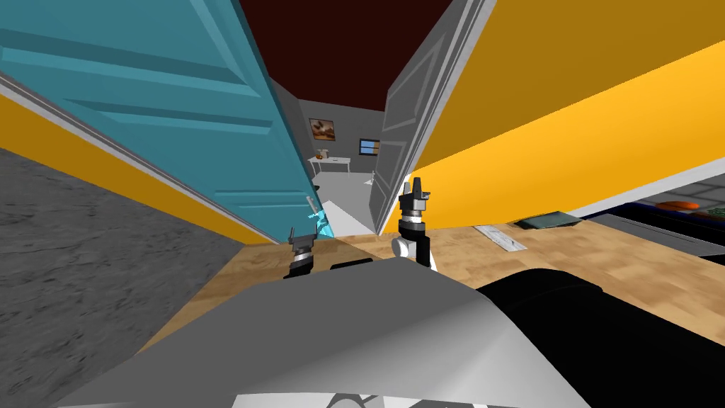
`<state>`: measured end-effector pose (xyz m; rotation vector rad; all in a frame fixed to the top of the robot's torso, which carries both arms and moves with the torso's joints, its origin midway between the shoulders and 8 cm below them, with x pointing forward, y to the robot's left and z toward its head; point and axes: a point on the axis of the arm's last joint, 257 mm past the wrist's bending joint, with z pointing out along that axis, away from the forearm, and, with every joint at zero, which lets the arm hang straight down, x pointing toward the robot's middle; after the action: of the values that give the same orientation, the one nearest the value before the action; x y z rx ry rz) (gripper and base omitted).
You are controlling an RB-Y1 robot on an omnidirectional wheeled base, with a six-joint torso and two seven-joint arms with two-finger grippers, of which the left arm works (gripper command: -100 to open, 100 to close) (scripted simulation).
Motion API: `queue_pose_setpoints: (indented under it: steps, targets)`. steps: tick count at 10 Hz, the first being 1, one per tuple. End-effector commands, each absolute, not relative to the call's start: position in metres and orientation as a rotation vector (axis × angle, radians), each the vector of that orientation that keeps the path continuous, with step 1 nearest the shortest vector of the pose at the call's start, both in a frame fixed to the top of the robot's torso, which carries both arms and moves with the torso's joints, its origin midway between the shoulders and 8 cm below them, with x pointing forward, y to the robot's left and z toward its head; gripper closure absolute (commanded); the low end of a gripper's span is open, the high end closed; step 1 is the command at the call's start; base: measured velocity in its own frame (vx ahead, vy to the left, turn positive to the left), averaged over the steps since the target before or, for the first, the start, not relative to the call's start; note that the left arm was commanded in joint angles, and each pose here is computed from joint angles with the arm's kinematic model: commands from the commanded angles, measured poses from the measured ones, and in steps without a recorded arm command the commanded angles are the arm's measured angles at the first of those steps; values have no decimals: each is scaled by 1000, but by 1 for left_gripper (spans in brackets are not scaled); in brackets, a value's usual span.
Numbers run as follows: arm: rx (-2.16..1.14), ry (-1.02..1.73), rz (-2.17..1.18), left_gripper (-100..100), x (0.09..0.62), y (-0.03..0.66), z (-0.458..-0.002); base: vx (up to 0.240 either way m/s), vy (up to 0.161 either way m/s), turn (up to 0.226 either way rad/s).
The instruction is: Push the door open
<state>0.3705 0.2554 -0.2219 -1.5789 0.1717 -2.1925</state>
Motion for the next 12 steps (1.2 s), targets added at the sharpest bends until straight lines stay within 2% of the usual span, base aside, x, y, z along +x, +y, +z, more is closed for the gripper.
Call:
queue_pose_setpoints:
  steps: [1, 7, 12]
  targets:
    - [-1625, 144, -2200, -100, 370, 257, -236, 71, 67, -113]
    - [-1781, 47, -2202, -100, 359, 265, -283, 70, 81, -123]
    - [-1926, -63, -2177, -100, 343, 277, -329, 92, 111, -156]
